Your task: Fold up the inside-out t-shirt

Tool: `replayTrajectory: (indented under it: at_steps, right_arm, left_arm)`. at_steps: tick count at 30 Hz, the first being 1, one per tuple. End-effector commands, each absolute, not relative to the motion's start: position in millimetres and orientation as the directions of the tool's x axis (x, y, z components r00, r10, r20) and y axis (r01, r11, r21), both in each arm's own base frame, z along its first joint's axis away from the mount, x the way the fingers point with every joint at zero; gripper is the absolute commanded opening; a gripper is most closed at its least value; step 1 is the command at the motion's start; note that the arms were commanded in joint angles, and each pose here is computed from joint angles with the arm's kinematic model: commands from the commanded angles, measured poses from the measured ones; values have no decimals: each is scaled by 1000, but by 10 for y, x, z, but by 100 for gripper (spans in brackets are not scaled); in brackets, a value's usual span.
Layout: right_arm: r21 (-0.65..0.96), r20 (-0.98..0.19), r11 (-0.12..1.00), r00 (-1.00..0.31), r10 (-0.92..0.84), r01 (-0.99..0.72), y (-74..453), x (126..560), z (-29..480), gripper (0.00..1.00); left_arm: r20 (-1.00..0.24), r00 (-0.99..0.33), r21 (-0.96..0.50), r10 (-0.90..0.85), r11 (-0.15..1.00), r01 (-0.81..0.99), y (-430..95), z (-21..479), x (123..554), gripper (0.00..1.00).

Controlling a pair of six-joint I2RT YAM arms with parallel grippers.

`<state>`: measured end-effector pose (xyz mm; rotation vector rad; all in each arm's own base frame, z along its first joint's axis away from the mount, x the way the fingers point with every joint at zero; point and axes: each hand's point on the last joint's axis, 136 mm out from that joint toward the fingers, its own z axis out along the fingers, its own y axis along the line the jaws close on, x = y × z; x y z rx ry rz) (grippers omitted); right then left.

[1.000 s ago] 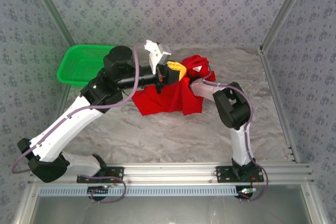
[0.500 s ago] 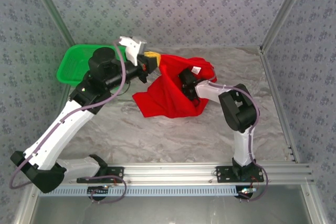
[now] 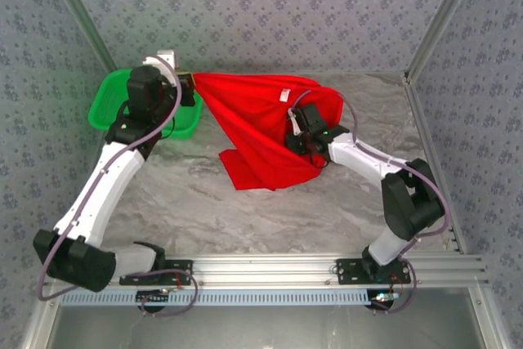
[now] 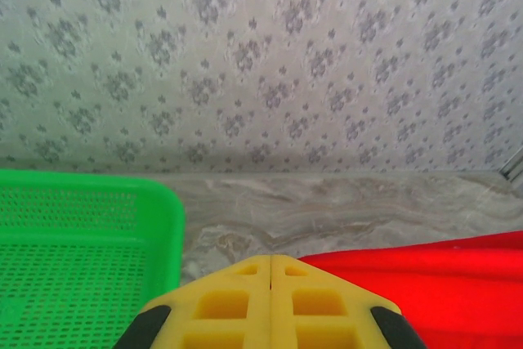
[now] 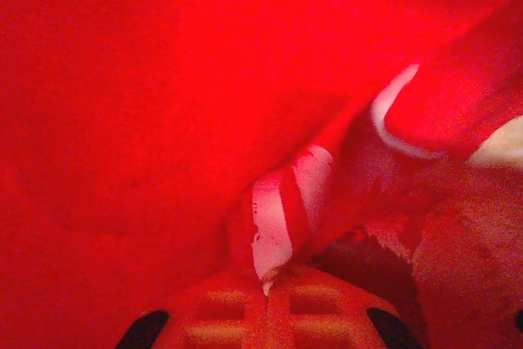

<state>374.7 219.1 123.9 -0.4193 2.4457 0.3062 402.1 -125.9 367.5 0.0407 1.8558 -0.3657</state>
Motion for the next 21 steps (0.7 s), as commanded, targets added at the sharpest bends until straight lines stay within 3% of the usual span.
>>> replayTrajectory:
  at_steps: [1,8,15,17,21]
  right_arm:
    - [197,-707,868,-680,-197,-456,2441,3808,1687,0]
    - [290,-756,760,-626,-192,-582,2827,3705,2035,0]
    - [320,-827,725,-553,-100,-610,2744,3740,2492,0]
    - [322,-853,710,-517,-69,-626,2758,3743,2707,0]
    - [303,-891,692,-452,-38,-655,2674,3712,3013,0]
  left_arm:
    - [-909,-392,-236,-142,950,204,-1363,3265,4210,0]
    - [-793,-606,-195,-72,971,140,-1512,2295,4536,0]
    - [-742,-665,-277,-88,943,185,-1701,1963,4516,0]
    - [-724,-683,-329,-93,918,224,-1806,1922,4447,8]
    - [-723,-676,-393,-143,890,233,-1828,2031,4271,38]
